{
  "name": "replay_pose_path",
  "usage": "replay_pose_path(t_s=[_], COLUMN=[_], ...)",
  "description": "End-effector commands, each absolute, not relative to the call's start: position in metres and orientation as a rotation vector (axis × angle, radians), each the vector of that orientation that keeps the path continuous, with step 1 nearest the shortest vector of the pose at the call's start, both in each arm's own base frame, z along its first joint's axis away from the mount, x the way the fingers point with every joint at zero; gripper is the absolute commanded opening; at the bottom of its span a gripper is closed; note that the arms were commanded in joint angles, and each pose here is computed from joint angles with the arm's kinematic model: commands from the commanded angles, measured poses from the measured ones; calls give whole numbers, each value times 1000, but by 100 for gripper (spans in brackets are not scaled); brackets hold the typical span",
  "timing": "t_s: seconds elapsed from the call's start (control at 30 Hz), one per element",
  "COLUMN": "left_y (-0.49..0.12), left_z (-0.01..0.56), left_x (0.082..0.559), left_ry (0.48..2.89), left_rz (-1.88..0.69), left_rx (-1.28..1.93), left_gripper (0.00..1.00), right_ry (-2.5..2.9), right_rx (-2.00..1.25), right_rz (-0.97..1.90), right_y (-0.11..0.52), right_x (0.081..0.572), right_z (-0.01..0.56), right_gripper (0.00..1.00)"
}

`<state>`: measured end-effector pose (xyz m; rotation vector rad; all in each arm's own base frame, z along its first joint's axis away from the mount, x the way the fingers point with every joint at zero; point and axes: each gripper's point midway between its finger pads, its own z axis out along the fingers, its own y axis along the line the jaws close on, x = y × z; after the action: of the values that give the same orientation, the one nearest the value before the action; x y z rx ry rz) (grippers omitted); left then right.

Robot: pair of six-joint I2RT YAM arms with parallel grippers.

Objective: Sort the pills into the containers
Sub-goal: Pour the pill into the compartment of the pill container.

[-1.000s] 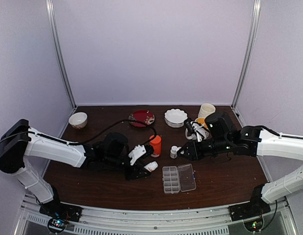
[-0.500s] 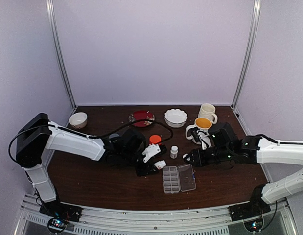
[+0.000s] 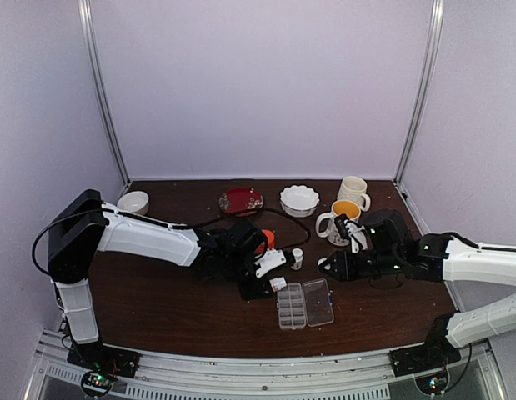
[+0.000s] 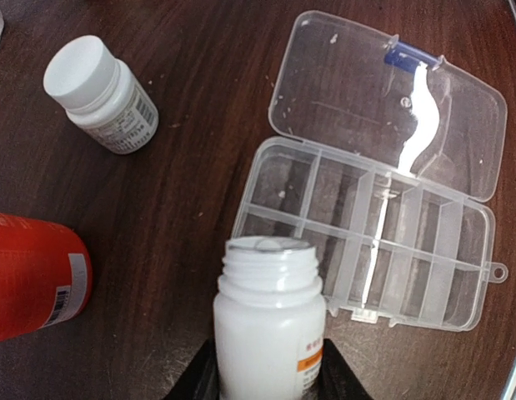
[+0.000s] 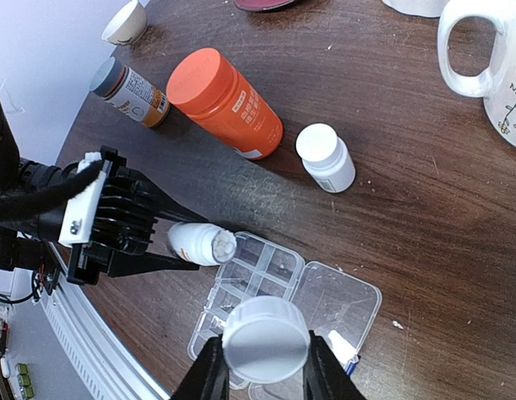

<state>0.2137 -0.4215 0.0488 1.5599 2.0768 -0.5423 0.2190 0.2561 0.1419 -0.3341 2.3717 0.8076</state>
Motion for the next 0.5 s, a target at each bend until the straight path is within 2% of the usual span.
replay_pose_path(t_s=[0.0,0.27,0.47], left_y=[-420,-413,-417], left_z=[46,45,51], left_x=[217,215,212], left_ry=[2111,2146,2123], left_rz=[-448,-369,-401], left_rx=[1604,1638,1641], left_gripper=[16,16,16], right_ry=[2353,2362,2374], right_rx=[-296,-287,-299], right_rz=[796,807,816], right_y=[251,251,254], right_x=[224,224,224], right_z=[141,136,132], right_gripper=[15,15,15])
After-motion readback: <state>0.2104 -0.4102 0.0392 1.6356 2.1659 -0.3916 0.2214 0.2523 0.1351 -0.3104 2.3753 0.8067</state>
